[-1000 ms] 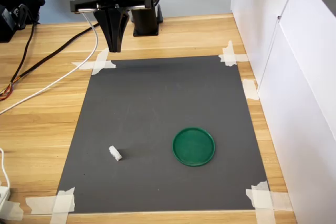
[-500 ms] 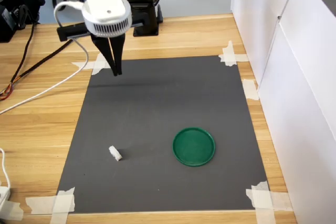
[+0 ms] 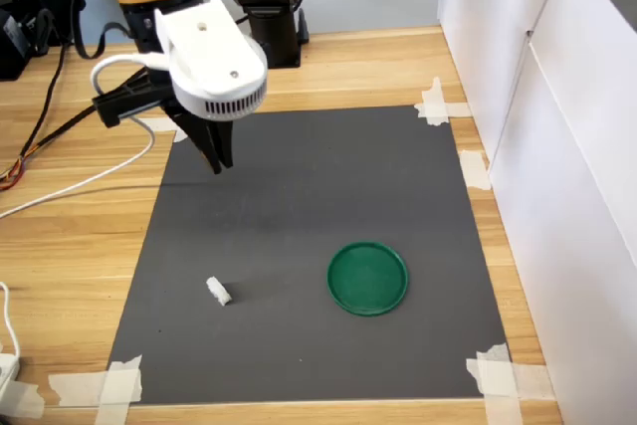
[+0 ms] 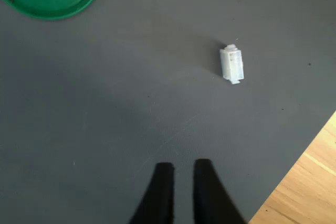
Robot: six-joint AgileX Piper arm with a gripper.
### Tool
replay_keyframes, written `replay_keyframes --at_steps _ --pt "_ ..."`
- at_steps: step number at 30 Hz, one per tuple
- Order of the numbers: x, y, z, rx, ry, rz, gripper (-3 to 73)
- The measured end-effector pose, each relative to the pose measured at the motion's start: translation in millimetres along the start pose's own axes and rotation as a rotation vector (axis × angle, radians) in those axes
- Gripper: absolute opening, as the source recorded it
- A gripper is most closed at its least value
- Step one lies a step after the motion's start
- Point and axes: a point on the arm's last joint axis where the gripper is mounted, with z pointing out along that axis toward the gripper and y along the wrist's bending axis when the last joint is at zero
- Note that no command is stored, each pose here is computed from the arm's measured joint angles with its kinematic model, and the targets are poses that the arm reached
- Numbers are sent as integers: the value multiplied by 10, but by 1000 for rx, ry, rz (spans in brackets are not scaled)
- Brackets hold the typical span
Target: Grasp a white terminal and put it in the green lid.
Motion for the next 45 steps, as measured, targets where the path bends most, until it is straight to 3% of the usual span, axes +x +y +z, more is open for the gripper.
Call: replay_keyframes --at_steps 2,7,9,11,21,31,45 --pt "-29 -27 19 -12 12 -4 167" --pt "-80 -83 95 -15 16 -4 527" --pt "-118 -121 122 -6 7 -5 634" --pt "-170 -166 127 -3 2 -10 686" --pt "-300 -294 181 -44 54 -100 710" --pt "-221 -379 694 -86 180 -151 710" --pt "-173 -427 1184 -113 222 -163 684"
